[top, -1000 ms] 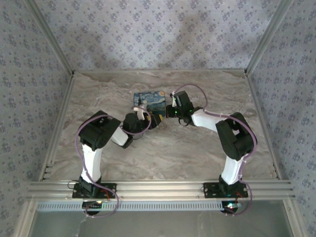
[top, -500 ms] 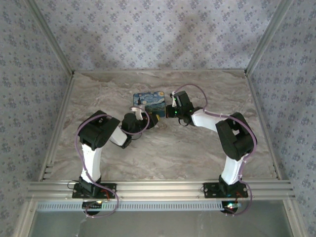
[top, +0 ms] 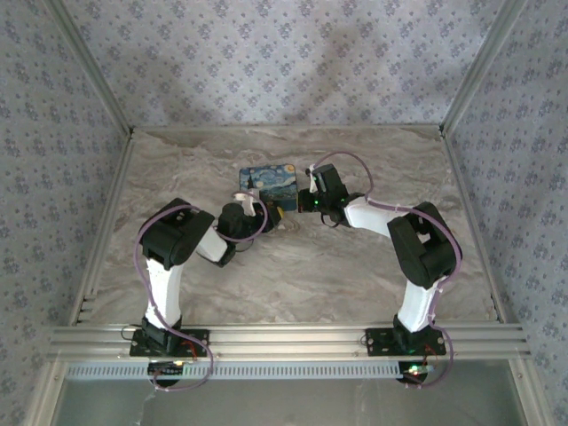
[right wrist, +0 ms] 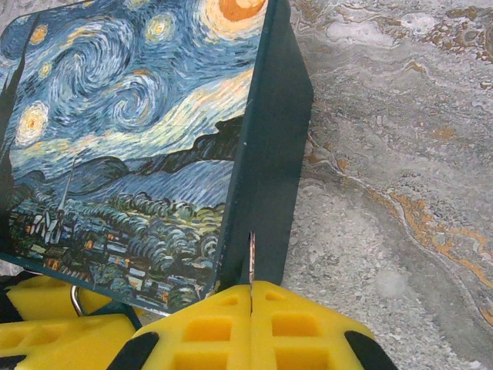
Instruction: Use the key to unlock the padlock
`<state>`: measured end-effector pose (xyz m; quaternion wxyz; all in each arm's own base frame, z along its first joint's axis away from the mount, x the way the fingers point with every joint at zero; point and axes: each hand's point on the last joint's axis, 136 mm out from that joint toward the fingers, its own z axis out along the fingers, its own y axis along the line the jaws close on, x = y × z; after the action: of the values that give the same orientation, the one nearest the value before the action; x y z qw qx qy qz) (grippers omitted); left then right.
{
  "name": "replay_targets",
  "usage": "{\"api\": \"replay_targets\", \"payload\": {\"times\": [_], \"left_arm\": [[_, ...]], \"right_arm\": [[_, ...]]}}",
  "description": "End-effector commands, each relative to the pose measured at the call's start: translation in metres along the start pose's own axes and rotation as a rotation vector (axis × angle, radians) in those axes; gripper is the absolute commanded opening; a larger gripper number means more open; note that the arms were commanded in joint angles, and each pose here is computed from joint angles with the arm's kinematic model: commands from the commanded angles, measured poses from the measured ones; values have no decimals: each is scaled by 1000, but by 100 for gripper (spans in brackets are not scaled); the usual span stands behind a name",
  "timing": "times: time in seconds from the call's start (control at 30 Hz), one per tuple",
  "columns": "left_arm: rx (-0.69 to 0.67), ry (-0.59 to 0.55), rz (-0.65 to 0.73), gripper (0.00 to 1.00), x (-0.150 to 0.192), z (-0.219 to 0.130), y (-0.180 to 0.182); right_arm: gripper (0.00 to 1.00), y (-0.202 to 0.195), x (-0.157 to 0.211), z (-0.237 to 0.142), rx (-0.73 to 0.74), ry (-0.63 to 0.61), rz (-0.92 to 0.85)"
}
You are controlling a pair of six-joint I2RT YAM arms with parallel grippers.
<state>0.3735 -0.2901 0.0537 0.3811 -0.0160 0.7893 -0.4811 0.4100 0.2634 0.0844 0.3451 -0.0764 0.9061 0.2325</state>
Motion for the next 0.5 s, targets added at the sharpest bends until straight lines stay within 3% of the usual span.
{"api": "replay_targets", "payload": {"times": [0.0,0.47], "left_arm": [[-44,46,-31,24,10,-3,15],[-80,114,-51,8,17,-10,21]], "right_arm": [[0,8,-5,-8,-21,-20,-1],[0,-4,-13,-30,-42,-63,22]]}}
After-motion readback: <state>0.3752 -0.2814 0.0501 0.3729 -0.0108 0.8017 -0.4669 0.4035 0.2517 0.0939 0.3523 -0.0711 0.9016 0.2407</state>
